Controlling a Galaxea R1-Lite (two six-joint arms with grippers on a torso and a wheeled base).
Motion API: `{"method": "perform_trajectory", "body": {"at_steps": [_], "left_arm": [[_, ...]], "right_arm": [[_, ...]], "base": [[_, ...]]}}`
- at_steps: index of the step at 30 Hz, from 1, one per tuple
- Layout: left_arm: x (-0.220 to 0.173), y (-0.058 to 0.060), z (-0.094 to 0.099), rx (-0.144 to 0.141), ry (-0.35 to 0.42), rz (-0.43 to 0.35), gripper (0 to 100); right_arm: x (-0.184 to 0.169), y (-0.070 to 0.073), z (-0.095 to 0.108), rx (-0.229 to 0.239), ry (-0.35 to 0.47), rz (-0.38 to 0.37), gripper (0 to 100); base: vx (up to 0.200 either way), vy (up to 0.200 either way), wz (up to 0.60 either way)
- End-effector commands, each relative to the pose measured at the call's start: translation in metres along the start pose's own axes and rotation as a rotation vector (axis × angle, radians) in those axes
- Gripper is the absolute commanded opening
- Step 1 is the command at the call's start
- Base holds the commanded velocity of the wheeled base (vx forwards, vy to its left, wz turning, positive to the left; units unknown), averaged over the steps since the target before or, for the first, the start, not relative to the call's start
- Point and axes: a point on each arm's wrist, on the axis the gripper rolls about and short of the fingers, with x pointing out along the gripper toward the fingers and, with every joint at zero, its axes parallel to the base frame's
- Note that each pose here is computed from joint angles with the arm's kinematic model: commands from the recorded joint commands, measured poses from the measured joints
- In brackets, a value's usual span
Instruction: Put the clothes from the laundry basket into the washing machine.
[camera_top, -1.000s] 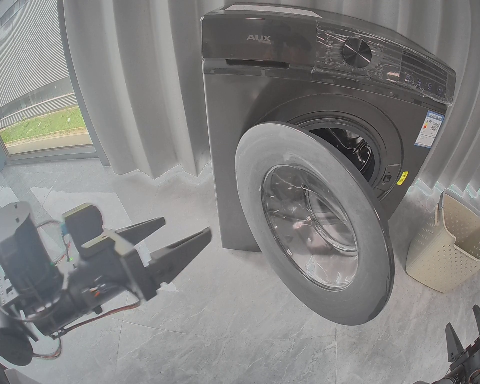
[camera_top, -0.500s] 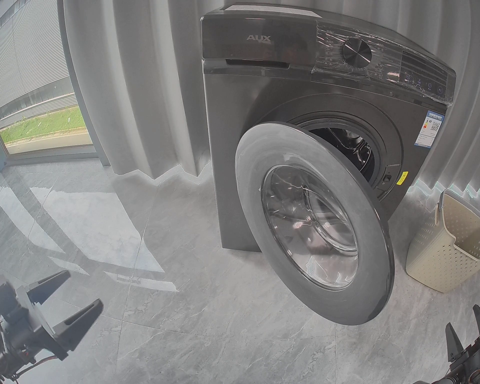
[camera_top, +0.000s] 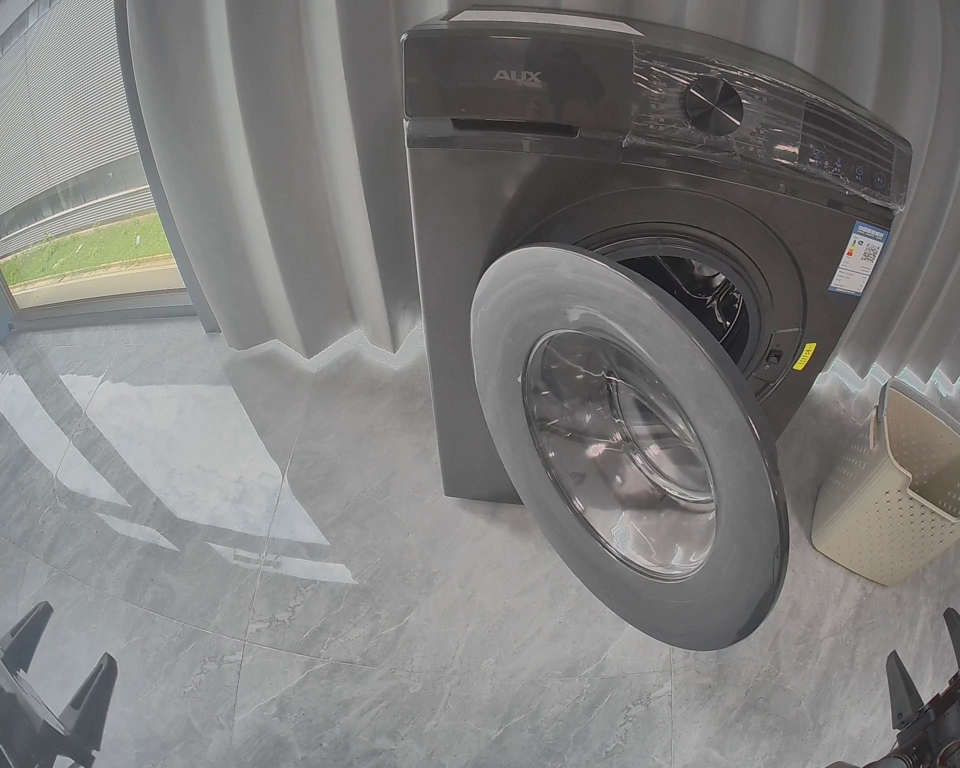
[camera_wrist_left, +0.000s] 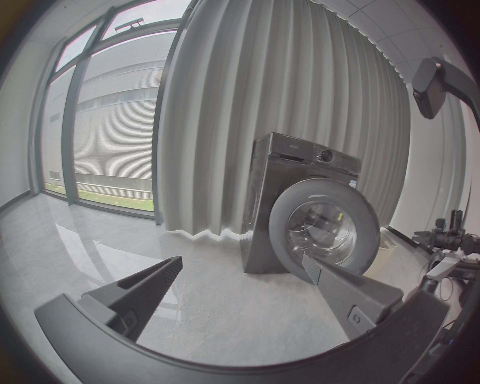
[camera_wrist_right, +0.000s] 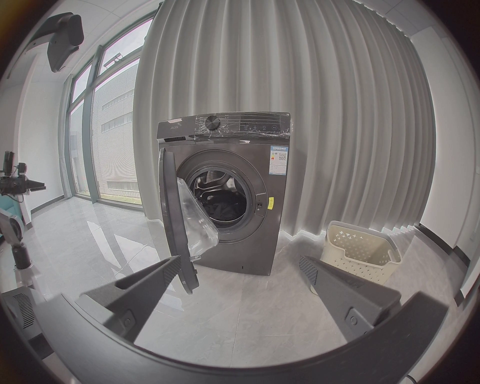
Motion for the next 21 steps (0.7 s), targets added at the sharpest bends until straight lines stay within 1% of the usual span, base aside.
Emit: {"method": "perform_trajectory", "body": {"at_steps": [1, 2, 3, 4, 6, 7, 8, 9, 10, 11, 12, 13, 14, 15, 16, 17, 18, 19, 20, 21], "left_arm": [[-0.015, 0.0, -0.014, 0.021, -0.086, 0.071, 100], [-0.015, 0.0, -0.015, 0.021, -0.083, 0.071, 100], [-0.013, 0.0, -0.02, 0.036, -0.083, 0.078, 100], [-0.011, 0.001, -0.026, 0.044, -0.075, 0.08, 100], [-0.01, 0.002, -0.034, 0.044, -0.04, 0.078, 100], [-0.01, 0.002, -0.034, 0.039, -0.034, 0.077, 100], [-0.01, 0.002, -0.038, 0.039, -0.001, 0.079, 100], [-0.01, 0.002, -0.039, 0.041, 0.014, 0.078, 100], [-0.01, 0.002, -0.041, 0.044, 0.03, 0.079, 100], [-0.01, 0.002, -0.041, 0.039, 0.031, 0.076, 100], [-0.01, 0.002, -0.042, 0.037, 0.036, 0.066, 100], [-0.01, 0.002, -0.042, 0.038, 0.037, 0.051, 100], [-0.01, 0.001, -0.042, 0.041, 0.038, 0.041, 100], [-0.01, 0.001, -0.042, 0.041, 0.041, 0.025, 100], [-0.01, 0.001, -0.042, 0.036, 0.041, 0.019, 100], [-0.01, 0.001, -0.042, 0.031, 0.043, 0.008, 100], [-0.01, 0.001, -0.042, 0.028, 0.044, 0.004, 100], [-0.01, 0.0, -0.042, 0.011, 0.045, -0.01, 100], [-0.01, 0.0, -0.042, -0.023, 0.046, -0.021, 100], [-0.01, 0.0, -0.042, -0.057, 0.046, -0.033, 100]], "right_arm": [[0.0, 0.0, -0.005, -0.006, 0.002, 0.006, 100], [0.0, 0.0, -0.005, -0.006, 0.0, 0.005, 100], [0.0, 0.0, -0.005, -0.009, 0.0, 0.007, 100], [0.0, 0.0, -0.005, -0.009, -0.003, 0.007, 100], [0.0, 0.0, -0.005, -0.009, -0.005, 0.008, 100], [0.0, 0.0, -0.005, -0.009, -0.005, 0.008, 100], [-0.001, 0.0, 0.002, 0.005, -0.044, 0.005, 100], [-0.007, -0.001, 0.026, 0.028, -0.154, 0.001, 100], [-0.016, -0.002, 0.06, 0.068, -0.282, -0.006, 100], [-0.019, -0.003, 0.082, 0.089, -0.332, -0.009, 100], [-0.018, -0.004, 0.108, 0.089, -0.348, -0.005, 100], [-0.015, -0.005, 0.119, 0.074, -0.331, 0.009, 100], [-0.012, -0.004, 0.118, 0.055, -0.308, 0.034, 100], [-0.008, -0.003, 0.114, 0.006, -0.251, 0.106, 100], [-0.002, -0.001, 0.109, -0.016, -0.191, 0.165, 100], [0.012, 0.001, 0.101, -0.026, -0.082, 0.296, 100], [0.018, 0.002, 0.099, -0.017, -0.041, 0.354, 100], [0.027, 0.004, 0.097, 0.009, 0.016, 0.442, 100], [0.035, 0.005, 0.096, 0.051, 0.07, 0.51, 100], [0.044, 0.005, 0.096, 0.113, 0.126, 0.556, 100]], "base": [[0.0, 0.0, 0.0], [0.0, 0.0, 0.0], [0.0, 0.0, 0.0], [0.0, 0.0, 0.0], [0.0, 0.0, 0.0], [0.0, 0.0, 0.0], [0.0, 0.0, 0.0], [0.0, 0.0, 0.0], [0.0, 0.0, 0.0], [0.0, 0.0, 0.0], [0.0, 0.0, 0.0], [0.0, 0.0, 0.0], [0.0, 0.0, 0.0], [0.0, 0.0, 0.0], [0.0, 0.0, 0.0], [0.0, 0.0, 0.0], [0.0, 0.0, 0.0], [0.0, 0.0, 0.0], [0.0, 0.0, 0.0], [0.0, 0.0, 0.0]]}}
